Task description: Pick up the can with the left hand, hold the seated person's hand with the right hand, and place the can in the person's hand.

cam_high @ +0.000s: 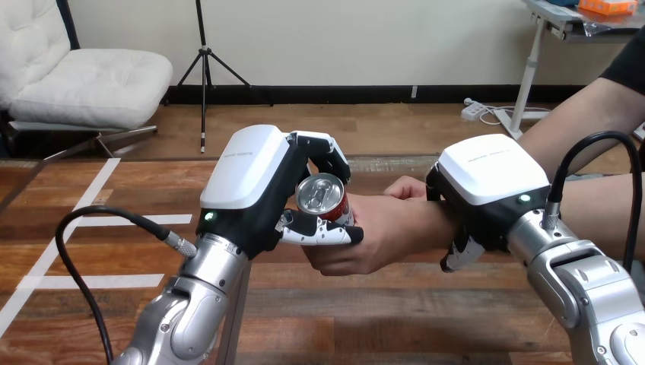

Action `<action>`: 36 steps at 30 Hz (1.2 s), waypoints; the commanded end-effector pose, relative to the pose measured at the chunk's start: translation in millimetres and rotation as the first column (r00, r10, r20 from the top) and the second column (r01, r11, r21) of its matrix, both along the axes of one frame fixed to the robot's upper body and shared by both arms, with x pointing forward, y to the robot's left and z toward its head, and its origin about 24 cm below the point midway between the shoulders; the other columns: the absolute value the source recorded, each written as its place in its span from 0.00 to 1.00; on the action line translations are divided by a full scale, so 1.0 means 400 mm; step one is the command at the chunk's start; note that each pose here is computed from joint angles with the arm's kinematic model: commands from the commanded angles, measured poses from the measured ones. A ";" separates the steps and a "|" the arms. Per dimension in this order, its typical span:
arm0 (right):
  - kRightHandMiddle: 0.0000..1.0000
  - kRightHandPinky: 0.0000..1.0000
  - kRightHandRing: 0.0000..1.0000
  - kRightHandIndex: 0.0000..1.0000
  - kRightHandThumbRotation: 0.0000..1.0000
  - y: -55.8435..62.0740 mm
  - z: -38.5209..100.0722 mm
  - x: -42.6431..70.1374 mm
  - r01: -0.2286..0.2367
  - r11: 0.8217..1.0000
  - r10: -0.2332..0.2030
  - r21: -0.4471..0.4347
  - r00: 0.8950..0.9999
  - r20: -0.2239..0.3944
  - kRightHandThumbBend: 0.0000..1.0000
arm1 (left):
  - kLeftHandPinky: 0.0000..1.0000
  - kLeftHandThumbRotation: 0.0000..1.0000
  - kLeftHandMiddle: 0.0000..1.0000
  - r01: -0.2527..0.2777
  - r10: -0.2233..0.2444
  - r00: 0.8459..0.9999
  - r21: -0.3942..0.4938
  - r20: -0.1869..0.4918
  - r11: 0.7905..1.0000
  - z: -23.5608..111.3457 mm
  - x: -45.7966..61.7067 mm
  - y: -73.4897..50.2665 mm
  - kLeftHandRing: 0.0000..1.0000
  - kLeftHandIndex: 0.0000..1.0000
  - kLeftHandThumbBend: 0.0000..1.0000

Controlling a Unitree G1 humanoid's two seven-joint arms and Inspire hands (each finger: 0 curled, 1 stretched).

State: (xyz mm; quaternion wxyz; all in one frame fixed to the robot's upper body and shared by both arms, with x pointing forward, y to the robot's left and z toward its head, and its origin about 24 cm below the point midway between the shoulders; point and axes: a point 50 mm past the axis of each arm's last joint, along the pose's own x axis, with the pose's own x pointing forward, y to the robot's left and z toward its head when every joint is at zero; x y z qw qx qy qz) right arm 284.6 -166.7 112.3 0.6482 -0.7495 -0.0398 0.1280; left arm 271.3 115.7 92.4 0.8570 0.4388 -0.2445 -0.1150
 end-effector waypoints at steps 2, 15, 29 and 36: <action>0.38 0.20 0.28 0.49 0.00 0.019 0.071 0.026 -0.030 0.999 0.027 0.023 0.992 0.122 0.90 | 0.27 0.00 0.38 0.094 -0.088 0.991 -0.049 0.103 0.994 0.063 0.015 -0.063 0.32 0.43 0.65; 0.37 0.19 0.26 0.49 0.00 0.017 0.069 0.026 -0.028 0.999 0.025 0.025 0.992 0.120 0.89 | 0.26 0.00 0.38 0.107 -0.103 0.990 -0.045 0.100 0.993 0.060 0.014 -0.069 0.31 0.42 0.64; 0.44 0.24 0.34 0.57 0.00 0.013 0.064 0.028 -0.013 1.000 0.016 -0.022 0.993 0.121 0.88 | 0.28 0.00 0.42 0.098 -0.099 0.993 0.020 0.065 0.995 0.056 0.015 -0.072 0.34 0.46 0.65; 0.57 0.42 0.50 0.64 0.00 0.010 0.061 0.029 -0.012 1.000 0.015 -0.028 0.994 0.109 0.89 | 0.36 0.09 0.61 0.090 -0.097 0.992 0.096 0.077 0.991 0.055 0.016 -0.073 0.50 0.66 0.75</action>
